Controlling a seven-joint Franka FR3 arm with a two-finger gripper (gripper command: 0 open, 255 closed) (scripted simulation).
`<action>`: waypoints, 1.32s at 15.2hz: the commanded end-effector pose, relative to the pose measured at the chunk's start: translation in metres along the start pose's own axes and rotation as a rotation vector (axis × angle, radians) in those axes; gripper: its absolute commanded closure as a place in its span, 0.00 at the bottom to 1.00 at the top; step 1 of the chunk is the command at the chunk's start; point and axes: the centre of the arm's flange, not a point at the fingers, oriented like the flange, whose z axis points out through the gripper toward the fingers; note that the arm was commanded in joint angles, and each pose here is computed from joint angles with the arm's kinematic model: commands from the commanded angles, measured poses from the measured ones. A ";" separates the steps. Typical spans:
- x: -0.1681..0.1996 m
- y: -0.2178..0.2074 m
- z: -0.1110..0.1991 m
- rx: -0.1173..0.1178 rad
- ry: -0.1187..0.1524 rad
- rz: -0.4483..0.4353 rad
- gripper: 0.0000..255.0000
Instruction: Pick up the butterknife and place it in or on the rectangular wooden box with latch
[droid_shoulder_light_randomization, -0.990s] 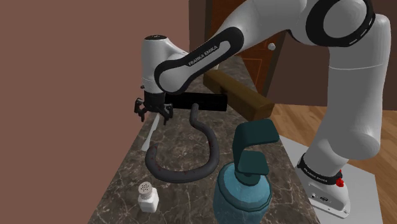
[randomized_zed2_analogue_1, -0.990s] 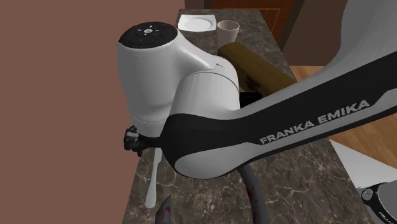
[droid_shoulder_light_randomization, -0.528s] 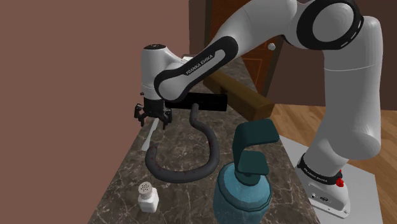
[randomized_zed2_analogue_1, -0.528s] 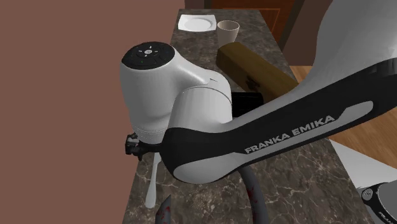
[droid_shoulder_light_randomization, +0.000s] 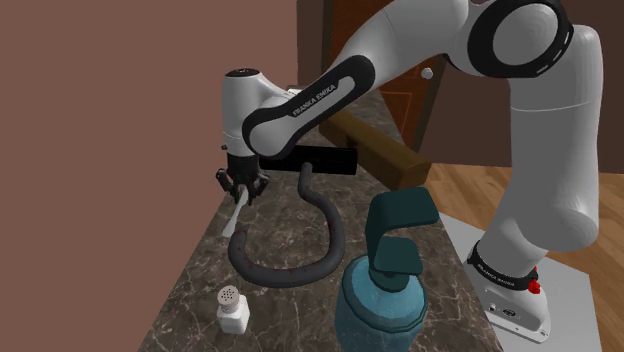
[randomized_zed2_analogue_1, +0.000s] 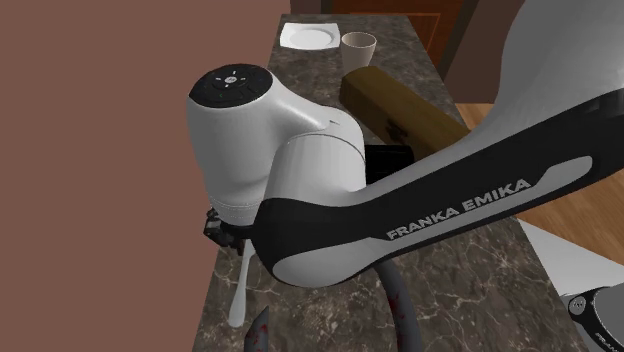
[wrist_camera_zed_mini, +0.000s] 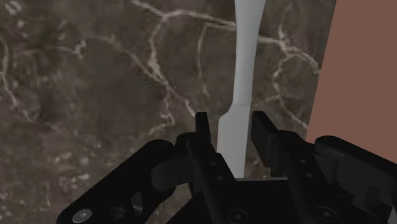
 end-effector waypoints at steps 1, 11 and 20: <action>-0.001 -0.003 0.002 0.024 0.000 -0.001 1.00; 0.000 -0.005 -0.019 0.024 0.000 -0.001 1.00; -0.001 -0.012 -0.066 0.024 0.000 -0.001 1.00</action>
